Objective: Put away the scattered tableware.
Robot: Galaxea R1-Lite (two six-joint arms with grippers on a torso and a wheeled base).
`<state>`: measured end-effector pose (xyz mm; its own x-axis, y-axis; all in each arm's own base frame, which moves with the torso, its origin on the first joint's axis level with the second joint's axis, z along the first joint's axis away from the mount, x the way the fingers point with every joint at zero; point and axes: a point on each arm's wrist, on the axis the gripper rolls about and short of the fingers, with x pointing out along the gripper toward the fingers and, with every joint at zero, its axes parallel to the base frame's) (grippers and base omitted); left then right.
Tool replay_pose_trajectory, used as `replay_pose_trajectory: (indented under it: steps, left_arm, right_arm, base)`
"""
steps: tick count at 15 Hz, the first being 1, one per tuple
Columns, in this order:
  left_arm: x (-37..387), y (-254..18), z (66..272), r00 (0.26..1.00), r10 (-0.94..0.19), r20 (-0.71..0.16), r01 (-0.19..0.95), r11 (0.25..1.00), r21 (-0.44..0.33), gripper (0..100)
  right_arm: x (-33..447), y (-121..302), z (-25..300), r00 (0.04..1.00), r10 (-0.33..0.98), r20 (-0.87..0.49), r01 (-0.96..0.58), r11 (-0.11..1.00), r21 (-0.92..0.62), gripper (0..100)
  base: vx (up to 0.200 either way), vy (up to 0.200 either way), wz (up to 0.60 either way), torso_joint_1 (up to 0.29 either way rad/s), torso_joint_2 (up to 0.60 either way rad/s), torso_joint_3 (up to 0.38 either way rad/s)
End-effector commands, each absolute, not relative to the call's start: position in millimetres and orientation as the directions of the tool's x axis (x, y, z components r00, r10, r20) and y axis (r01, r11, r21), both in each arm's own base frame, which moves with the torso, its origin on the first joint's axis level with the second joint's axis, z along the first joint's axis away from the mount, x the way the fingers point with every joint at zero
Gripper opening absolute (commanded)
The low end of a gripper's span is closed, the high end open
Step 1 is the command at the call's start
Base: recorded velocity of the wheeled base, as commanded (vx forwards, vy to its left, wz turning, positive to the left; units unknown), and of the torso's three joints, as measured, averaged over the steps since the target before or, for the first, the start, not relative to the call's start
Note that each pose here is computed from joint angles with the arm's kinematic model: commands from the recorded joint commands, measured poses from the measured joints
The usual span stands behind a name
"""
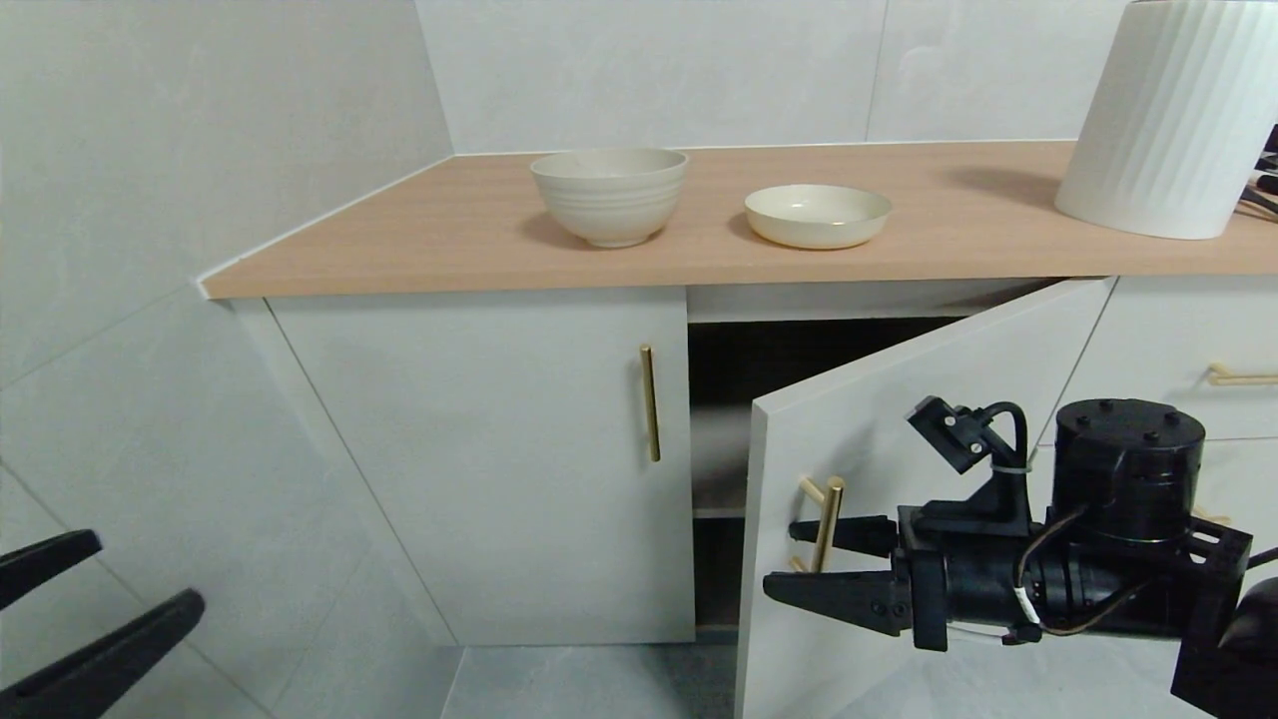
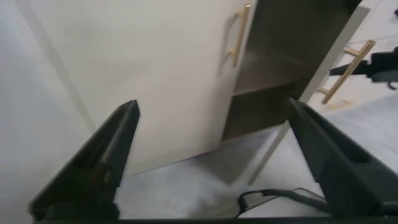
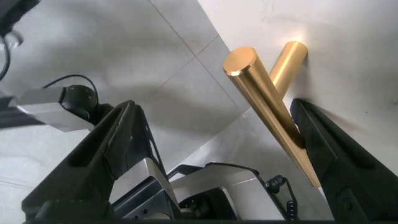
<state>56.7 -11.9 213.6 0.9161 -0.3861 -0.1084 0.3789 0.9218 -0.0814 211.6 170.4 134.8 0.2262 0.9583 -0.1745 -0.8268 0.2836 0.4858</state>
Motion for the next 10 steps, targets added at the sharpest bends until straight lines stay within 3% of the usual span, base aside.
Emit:
replay_pose_trajectory:
  steps: [1, 6, 8, 10]
  left_arm:
    - [99, -24, 209, 0.862, -0.464, -0.205, 0.445, 0.886, -0.131, 0]
    - [163, -52, 206, 0.805, -0.548, -0.225, 0.525, 0.836, -0.158, 0]
    - [182, -65, 197, 0.783, -0.579, -0.229, 0.556, 0.816, -0.161, 0]
    - [209, -84, 174, 0.746, -0.612, -0.261, 0.586, 0.79, -0.178, 0]
  right_arm:
    - [211, 170, 136, 0.226, 0.959, -0.168, -0.83, 0.28, 0.481, 100]
    - [210, 169, 135, 0.225, 0.959, -0.173, -0.828, 0.282, 0.485, 100]
    - [210, 169, 134, 0.225, 0.958, -0.175, -0.828, 0.283, 0.485, 100]
    - [210, 169, 133, 0.223, 0.959, -0.177, -0.828, 0.282, 0.485, 100]
  base:
    - [0.0, 0.0, 0.0, 0.0, 0.0, 0.0]
    - [0.0, 0.0, 0.0, 0.0, 0.0, 0.0]
    - [0.0, 0.0, 0.0, 0.0, 0.0, 0.0]
    - [0.0, 0.0, 0.0, 0.0, 0.0, 0.0]
